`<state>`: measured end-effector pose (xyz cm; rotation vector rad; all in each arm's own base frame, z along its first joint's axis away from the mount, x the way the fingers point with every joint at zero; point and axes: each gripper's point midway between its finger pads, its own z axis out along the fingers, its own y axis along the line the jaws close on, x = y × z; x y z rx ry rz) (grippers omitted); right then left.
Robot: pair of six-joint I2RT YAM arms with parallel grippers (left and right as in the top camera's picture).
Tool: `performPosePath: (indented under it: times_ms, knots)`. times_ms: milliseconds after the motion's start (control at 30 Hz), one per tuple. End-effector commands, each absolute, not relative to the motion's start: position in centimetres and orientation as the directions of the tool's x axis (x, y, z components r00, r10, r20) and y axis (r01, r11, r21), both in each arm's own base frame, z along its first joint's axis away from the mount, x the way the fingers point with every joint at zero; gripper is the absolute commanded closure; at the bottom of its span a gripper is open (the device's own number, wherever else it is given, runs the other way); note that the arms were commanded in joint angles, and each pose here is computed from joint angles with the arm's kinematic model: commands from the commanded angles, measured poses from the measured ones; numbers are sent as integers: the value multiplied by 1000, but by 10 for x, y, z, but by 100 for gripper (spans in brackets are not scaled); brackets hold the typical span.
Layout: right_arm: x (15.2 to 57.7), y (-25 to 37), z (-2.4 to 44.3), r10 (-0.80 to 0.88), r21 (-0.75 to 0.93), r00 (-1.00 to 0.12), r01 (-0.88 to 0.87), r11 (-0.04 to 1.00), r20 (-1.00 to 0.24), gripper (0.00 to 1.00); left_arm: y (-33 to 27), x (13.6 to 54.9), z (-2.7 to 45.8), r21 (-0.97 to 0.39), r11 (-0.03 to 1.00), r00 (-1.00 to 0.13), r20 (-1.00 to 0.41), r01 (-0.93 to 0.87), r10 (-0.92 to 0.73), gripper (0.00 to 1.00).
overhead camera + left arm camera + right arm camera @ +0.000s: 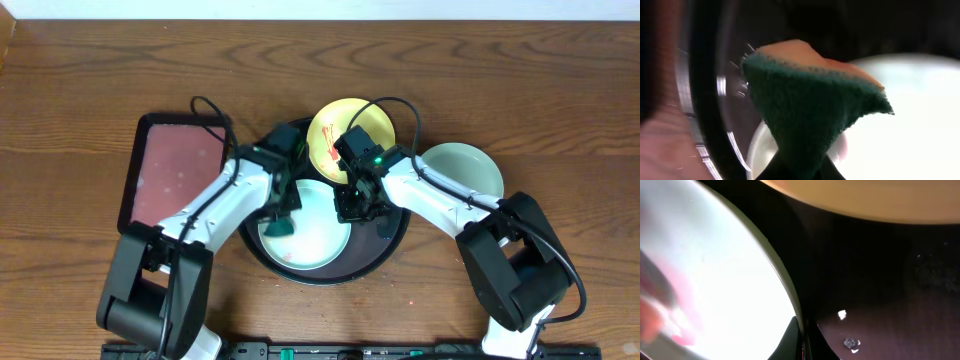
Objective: Clean dirty plates on tray and stack at the side
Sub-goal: 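Scrub the held green plate with the sponge in the left gripper, then lift the scrubbed green plate with the right gripper toward the right side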
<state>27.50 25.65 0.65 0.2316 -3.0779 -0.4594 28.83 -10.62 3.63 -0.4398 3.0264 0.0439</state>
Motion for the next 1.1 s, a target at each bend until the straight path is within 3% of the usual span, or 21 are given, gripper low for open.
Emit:
performPosePath:
  times_ms: [0,300,733,1067]
  knots:
    - [281,257,7,-139,286,-990,-135,949,-6,99,-97,322,89,-17,945,-916,-241,-326,-321,93]
    - [292,262,54,-237,281,-956,-278,919,-172,99,-67,338,149,-100,926,-852,-365,-365,-375,92]
    - [312,195,147,-278,-180,-821,-216,960,-498,99,-48,339,144,-137,895,-834,-325,-424,-445,93]
    - [302,184,224,-395,-439,-604,-82,895,-692,99,-48,338,144,-134,895,-836,-322,-425,-445,93]
